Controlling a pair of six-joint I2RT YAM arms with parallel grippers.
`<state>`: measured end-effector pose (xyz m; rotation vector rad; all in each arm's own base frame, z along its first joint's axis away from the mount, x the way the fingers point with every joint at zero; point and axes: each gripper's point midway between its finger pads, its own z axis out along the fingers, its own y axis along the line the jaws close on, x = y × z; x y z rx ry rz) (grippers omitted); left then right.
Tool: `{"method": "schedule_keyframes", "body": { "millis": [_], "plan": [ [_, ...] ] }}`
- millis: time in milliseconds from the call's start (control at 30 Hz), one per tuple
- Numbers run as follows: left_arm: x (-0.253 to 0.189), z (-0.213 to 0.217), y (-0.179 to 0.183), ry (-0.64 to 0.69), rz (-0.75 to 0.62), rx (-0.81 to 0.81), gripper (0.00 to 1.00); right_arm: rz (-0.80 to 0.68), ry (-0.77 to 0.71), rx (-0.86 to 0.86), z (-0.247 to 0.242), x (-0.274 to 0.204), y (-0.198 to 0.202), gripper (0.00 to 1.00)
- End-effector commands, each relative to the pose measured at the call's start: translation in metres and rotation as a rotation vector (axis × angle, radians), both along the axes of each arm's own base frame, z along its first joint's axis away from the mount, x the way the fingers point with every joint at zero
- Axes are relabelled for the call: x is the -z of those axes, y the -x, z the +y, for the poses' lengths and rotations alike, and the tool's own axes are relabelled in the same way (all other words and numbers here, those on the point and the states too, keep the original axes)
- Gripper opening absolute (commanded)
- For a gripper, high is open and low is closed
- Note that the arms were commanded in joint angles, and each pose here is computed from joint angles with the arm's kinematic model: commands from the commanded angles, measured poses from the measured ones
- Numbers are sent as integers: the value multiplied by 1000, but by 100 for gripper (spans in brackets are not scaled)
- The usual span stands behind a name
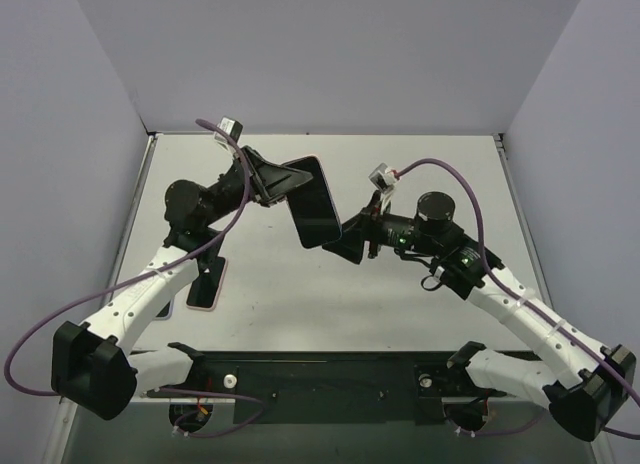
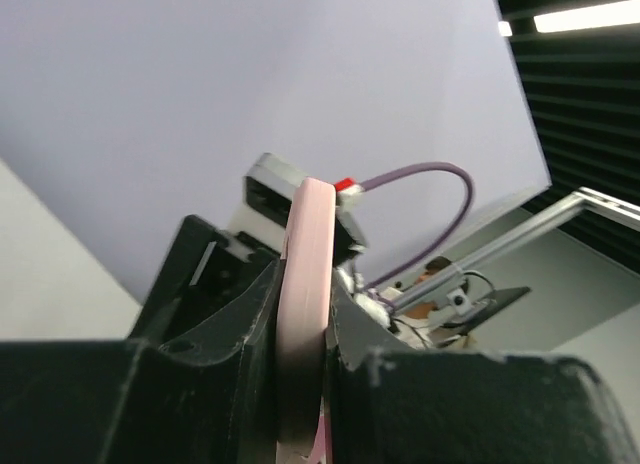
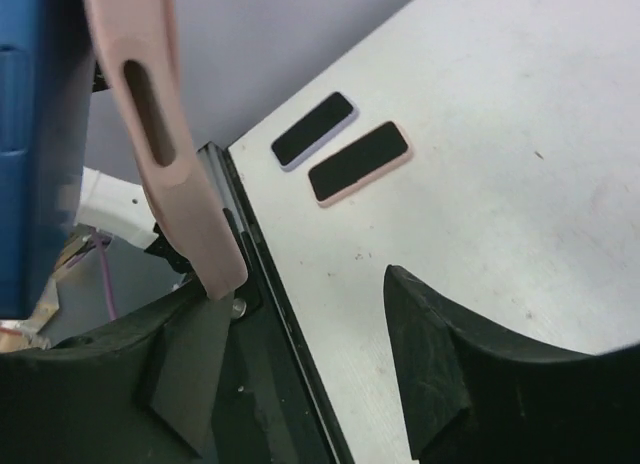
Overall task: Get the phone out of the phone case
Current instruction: Remove the phone case from the phone.
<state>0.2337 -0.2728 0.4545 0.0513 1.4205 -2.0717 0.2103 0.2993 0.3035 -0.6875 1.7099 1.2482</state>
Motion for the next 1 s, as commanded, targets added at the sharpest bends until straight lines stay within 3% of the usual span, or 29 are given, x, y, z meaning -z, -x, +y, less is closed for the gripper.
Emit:
{"method": "schedule_keyframes", "body": {
  "millis": [0, 33, 133, 233, 300, 400, 500, 967],
  "plan": [
    [-1, 3, -5, -90, -4, -41, 0, 118, 132, 343, -55, 35, -22, 62],
    [4, 3, -11, -95, 2, -58, 0, 146, 142, 367, -62, 41, -17, 72],
    [15, 2, -28, -104, 3, -88, 0, 205, 67, 387, -70, 36, -2, 86],
    [23, 0, -37, -115, -2, -110, 0, 250, -7, 322, -64, 20, 16, 86],
    [25, -1, -38, -124, -10, -114, 0, 266, -83, 306, -60, 4, 19, 82],
    [33, -2, -39, -135, 3, -113, 0, 323, -252, 231, -44, -33, 23, 69],
    [37, -1, -39, -135, 13, -117, 0, 363, -365, 207, -38, -55, 20, 64],
    [35, 0, -33, -127, 7, -108, 0, 408, -395, 103, -12, -61, 30, 42]
  ]
}}
